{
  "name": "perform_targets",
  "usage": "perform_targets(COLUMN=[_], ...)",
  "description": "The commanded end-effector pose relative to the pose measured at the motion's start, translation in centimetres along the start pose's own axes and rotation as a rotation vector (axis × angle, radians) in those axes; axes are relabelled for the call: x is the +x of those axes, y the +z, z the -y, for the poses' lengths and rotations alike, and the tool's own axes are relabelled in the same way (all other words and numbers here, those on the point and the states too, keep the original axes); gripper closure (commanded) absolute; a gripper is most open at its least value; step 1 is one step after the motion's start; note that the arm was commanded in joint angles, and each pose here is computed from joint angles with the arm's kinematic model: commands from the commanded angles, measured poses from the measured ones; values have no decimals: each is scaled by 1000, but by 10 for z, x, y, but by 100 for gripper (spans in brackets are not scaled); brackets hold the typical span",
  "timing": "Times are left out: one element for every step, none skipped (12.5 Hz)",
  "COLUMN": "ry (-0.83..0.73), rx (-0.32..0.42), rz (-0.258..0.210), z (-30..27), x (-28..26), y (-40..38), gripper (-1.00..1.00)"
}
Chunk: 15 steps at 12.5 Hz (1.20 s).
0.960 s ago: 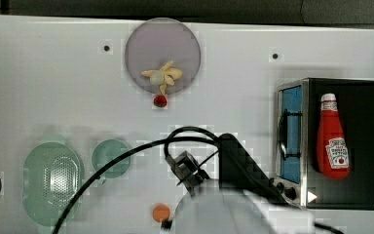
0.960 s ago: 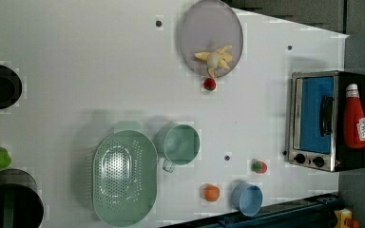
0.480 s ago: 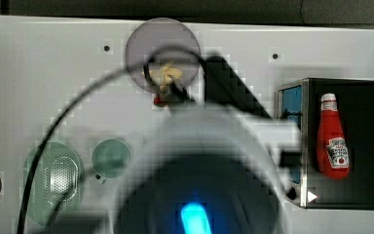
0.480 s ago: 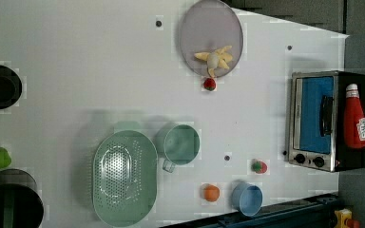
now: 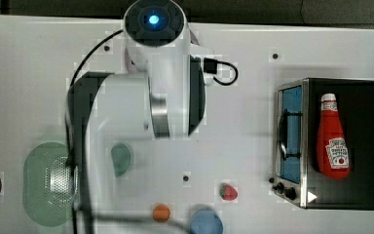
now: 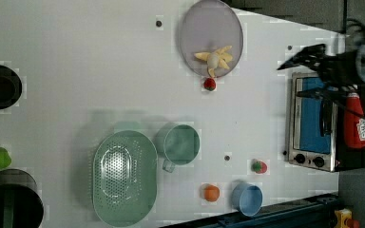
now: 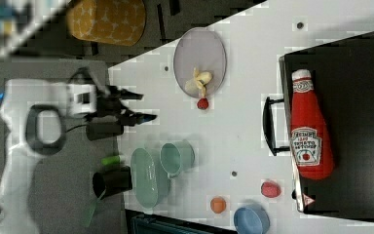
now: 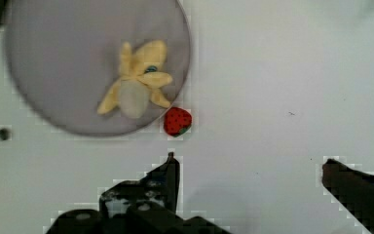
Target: Pick banana from plate and place on table.
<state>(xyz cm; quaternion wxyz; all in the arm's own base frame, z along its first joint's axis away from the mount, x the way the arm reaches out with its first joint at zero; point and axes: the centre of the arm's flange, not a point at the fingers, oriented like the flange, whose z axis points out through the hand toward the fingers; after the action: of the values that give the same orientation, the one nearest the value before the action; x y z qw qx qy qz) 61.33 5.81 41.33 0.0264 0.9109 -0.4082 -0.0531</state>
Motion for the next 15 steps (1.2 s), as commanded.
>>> perform_targets(ry=[58, 80, 114, 147, 168, 179, 177, 177, 177, 177, 178, 182, 187, 188, 188], rx=[97, 96, 85, 75, 69, 70, 71, 72, 73, 76, 83, 94, 110, 124, 135], rz=[-99, -92, -80, -71, -63, -60, -58, -55, -53, -52, -53, -56, -63, -69, -72], z=[17, 31, 44, 56, 65, 73, 79, 84, 87, 91, 93, 95, 96, 96, 97], x=[9, 10, 11, 12, 13, 15, 18, 21, 24, 26, 28, 30, 32, 33, 33], y=[-54, -41, -24, -5, 15, 35, 54, 72, 90, 108, 126, 144, 161, 176, 190], gripper=[-100, -100, -100, -100, -100, -100, -100, -100, -100, -100, -100, -100, -100, -100, -100])
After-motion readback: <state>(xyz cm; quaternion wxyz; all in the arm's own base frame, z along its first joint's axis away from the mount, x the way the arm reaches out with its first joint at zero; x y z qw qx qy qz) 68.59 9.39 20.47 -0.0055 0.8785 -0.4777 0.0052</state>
